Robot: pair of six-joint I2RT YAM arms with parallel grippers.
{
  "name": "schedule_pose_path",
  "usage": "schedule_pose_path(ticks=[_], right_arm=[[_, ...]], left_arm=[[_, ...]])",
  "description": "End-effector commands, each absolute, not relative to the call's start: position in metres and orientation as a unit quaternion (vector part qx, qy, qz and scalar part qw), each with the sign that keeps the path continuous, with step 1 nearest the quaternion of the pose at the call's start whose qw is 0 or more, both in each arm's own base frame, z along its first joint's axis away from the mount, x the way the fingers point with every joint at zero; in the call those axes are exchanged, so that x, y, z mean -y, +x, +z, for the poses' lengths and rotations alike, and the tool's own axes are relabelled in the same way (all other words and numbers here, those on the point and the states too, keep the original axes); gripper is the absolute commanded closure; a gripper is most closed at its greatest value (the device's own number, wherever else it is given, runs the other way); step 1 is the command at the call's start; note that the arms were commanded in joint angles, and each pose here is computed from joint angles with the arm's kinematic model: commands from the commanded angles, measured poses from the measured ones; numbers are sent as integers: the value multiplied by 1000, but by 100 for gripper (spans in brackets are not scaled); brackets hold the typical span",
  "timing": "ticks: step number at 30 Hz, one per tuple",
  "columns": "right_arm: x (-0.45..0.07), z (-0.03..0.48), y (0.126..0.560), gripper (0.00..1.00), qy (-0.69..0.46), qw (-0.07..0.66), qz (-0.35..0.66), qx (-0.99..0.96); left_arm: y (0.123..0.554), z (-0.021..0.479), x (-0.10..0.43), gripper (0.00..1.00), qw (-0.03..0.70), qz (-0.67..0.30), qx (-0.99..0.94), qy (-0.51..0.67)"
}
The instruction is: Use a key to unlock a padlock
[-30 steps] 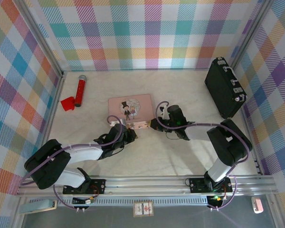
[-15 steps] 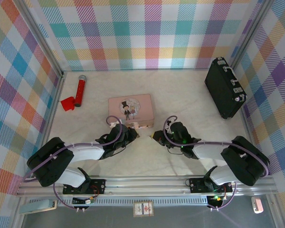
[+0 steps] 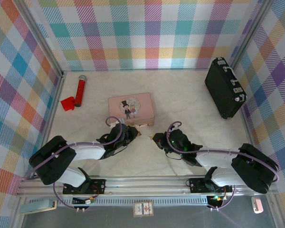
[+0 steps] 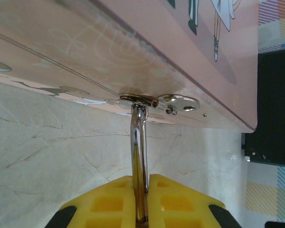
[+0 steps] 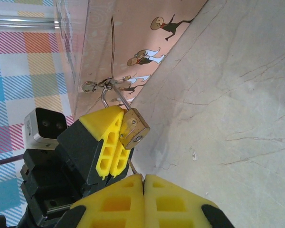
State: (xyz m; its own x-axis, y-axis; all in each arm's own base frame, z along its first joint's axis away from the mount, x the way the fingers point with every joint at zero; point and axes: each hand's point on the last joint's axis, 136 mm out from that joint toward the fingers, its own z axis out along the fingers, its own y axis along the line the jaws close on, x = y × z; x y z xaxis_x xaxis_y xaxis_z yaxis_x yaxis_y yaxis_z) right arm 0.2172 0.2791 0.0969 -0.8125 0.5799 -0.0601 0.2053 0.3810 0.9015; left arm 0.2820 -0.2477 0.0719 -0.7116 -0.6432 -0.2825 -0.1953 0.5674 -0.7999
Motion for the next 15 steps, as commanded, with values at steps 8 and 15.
schedule_pose_path(ticks=[8, 15], right_arm=[[-302, 109, 218, 100, 265, 158, 561, -768], [-300, 103, 215, 100, 303, 157, 552, -761]], left_arm=[[294, 113, 268, 100, 301, -466, -788, -268], [293, 118, 269, 100, 303, -464, -787, -272]])
